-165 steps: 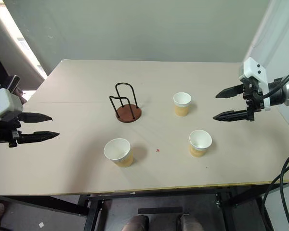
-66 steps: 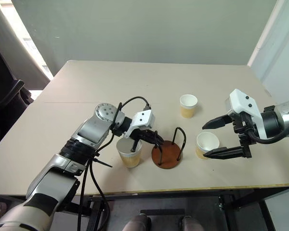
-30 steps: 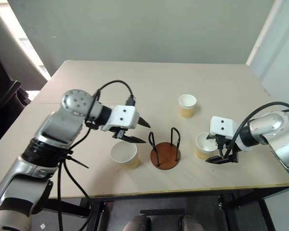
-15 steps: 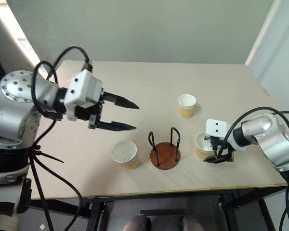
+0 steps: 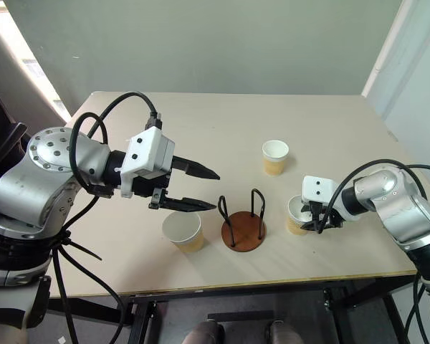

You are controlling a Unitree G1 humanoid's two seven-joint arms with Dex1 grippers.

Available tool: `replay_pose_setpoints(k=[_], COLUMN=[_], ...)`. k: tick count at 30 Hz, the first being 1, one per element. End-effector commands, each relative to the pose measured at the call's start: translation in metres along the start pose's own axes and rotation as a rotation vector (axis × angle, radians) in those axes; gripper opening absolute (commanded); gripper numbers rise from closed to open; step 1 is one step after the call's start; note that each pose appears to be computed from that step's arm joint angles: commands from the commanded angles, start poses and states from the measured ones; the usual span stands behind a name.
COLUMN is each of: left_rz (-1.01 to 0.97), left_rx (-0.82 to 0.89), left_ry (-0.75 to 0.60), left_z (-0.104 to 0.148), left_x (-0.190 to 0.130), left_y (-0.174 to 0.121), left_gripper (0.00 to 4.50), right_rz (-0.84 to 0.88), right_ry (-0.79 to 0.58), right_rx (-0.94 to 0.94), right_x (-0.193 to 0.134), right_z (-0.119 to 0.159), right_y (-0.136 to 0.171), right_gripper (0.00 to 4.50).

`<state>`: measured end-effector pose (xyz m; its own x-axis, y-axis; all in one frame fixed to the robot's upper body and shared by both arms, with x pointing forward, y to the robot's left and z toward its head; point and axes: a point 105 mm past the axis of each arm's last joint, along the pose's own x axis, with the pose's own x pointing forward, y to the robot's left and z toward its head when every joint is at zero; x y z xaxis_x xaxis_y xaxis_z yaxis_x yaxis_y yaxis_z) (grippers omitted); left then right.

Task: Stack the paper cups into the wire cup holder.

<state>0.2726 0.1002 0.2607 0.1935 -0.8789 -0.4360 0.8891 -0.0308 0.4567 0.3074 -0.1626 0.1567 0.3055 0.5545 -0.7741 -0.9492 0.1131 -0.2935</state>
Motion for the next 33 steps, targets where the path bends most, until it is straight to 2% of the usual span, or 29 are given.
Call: replay_pose_setpoints(k=[1,3,7,13,16,18,20,24,33], left_rz=[0.004,0.006,0.037,0.079,0.094,0.101,0.104,0.108,0.138], left_rx=[0.027,0.023,0.011,-0.012,-0.022,-0.025,-0.025,-0.027,-0.043], left_ry=[0.004,0.007,0.029,0.076,0.094,0.109,0.113,0.122,0.145], left_z=[0.006,0.005,0.0,-0.012,-0.018,-0.021,-0.023,-0.024,-0.027], left_x=[-0.002,-0.003,-0.008,-0.015,-0.016,-0.016,-0.015,-0.017,-0.027], left_y=[-0.003,-0.003,0.0,0.004,0.006,0.006,0.006,0.004,0.002], left_gripper=[2.9,2.9,2.9,2.9,2.9,2.9,2.9,2.9,2.9], right_rz=[-0.015,-0.008,0.007,-0.038,0.006,0.069,0.131,0.193,0.231], right_ry=[-0.012,-0.015,-0.091,-0.285,-0.376,-0.429,-0.432,-0.395,-0.356], right_rx=[-0.055,-0.06,-0.102,-0.239,-0.361,-0.411,-0.447,-0.483,-0.517], right_x=[-0.005,-0.005,-0.028,-0.1,-0.117,-0.115,-0.105,-0.079,-0.058], right_z=[0.012,0.013,0.034,0.094,0.128,0.145,0.151,0.151,0.145], right_y=[-0.003,-0.002,-0.002,-0.015,-0.009,-0.002,0.006,0.008,0.009], right_gripper=[0.74,0.02,0.02,0.02,0.02,0.02,0.02,0.02,0.02])
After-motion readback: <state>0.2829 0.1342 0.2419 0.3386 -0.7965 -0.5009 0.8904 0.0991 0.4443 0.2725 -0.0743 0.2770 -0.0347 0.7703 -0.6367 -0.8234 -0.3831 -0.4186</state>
